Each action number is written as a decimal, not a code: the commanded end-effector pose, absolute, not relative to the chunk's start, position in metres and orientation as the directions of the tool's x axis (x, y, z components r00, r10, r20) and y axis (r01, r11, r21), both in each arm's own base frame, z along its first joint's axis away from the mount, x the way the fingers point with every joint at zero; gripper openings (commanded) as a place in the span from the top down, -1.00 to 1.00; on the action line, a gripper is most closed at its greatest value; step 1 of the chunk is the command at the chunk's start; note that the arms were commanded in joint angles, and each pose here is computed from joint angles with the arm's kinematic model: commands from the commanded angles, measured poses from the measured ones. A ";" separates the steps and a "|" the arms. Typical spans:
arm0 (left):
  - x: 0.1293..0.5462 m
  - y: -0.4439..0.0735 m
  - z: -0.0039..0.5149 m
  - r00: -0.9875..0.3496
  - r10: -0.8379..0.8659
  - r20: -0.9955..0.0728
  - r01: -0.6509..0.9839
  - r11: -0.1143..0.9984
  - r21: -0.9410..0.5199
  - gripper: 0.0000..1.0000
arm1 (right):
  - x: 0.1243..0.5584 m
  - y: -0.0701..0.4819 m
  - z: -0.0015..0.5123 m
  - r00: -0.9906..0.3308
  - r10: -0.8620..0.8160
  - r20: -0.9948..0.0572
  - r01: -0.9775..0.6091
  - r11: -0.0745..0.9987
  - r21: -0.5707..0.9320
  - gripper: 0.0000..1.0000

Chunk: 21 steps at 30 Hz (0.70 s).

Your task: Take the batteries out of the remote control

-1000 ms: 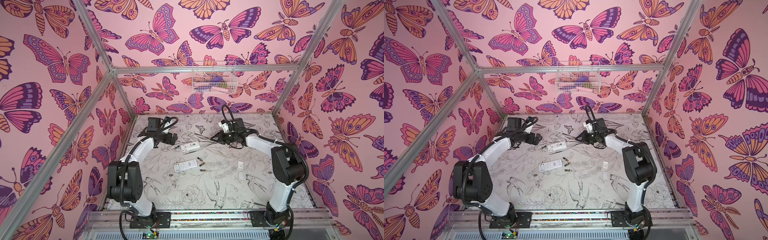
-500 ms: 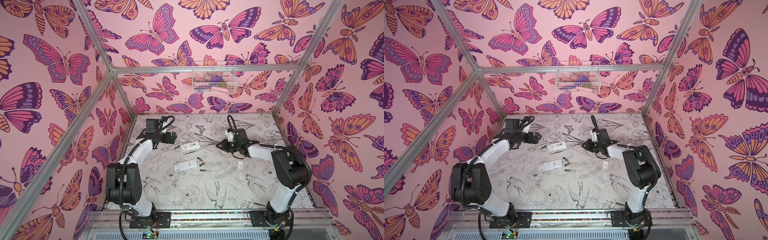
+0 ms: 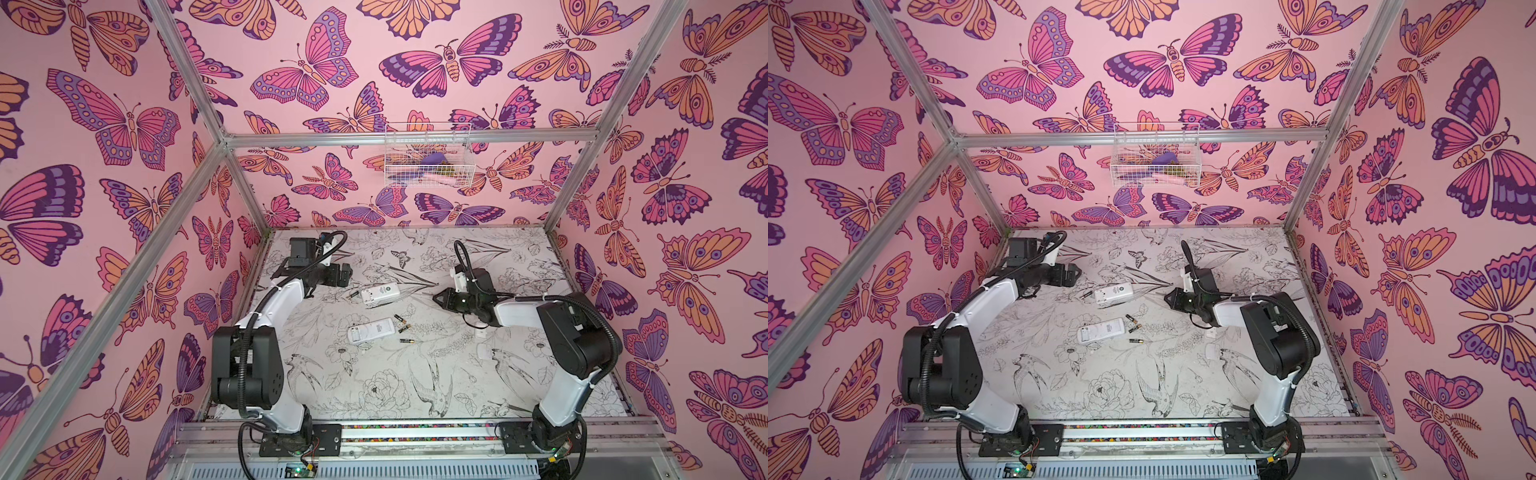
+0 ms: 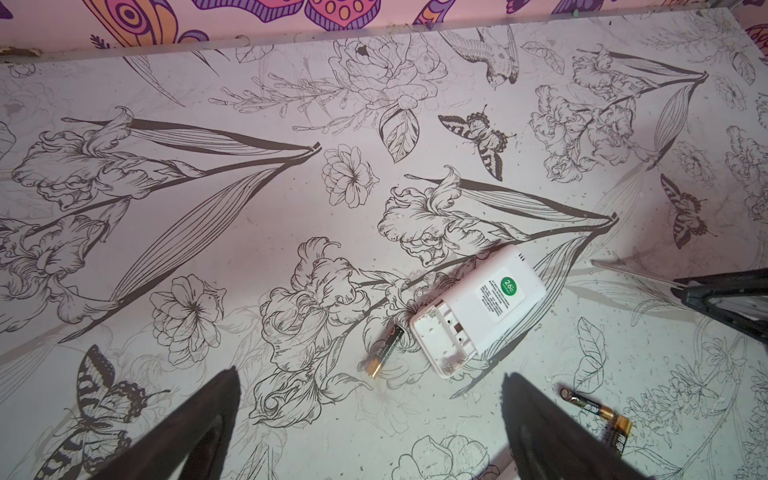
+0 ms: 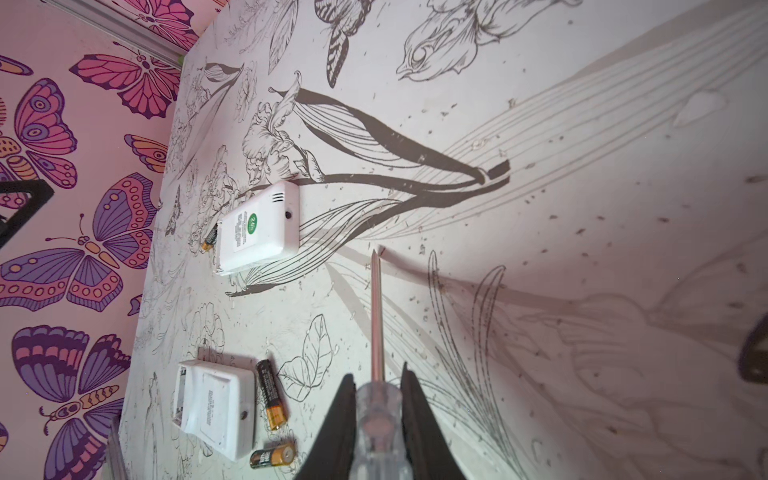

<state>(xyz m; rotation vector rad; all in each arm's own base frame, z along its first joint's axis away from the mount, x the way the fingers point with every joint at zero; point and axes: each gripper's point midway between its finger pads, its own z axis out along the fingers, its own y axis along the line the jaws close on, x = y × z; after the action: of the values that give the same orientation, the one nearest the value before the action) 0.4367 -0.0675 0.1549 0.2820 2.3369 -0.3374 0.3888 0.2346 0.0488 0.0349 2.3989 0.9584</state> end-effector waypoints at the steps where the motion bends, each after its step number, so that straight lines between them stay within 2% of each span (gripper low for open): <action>1: 0.436 -0.063 0.166 -0.676 0.094 -0.731 0.296 0.943 -0.153 -0.99 | 0.386 0.235 0.039 -0.841 0.168 -0.514 -0.209 0.776 0.595 0.55; 8: 0.436 -0.060 0.171 -0.662 0.091 -0.744 0.290 0.947 -0.142 -0.99 | 0.374 0.235 0.029 -0.841 0.036 -0.540 -0.271 0.836 0.477 0.47; 21: 0.433 -0.060 0.176 -0.626 0.128 -0.769 0.318 0.943 -0.102 -0.99 | 0.356 0.225 0.008 -0.872 -0.104 -0.479 -0.292 0.895 0.338 0.38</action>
<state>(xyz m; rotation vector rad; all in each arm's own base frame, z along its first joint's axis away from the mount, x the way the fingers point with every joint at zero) 0.4358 -0.0621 0.1765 0.2926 2.2666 -0.3065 0.3676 0.2367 0.0247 -0.2549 2.5124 0.6649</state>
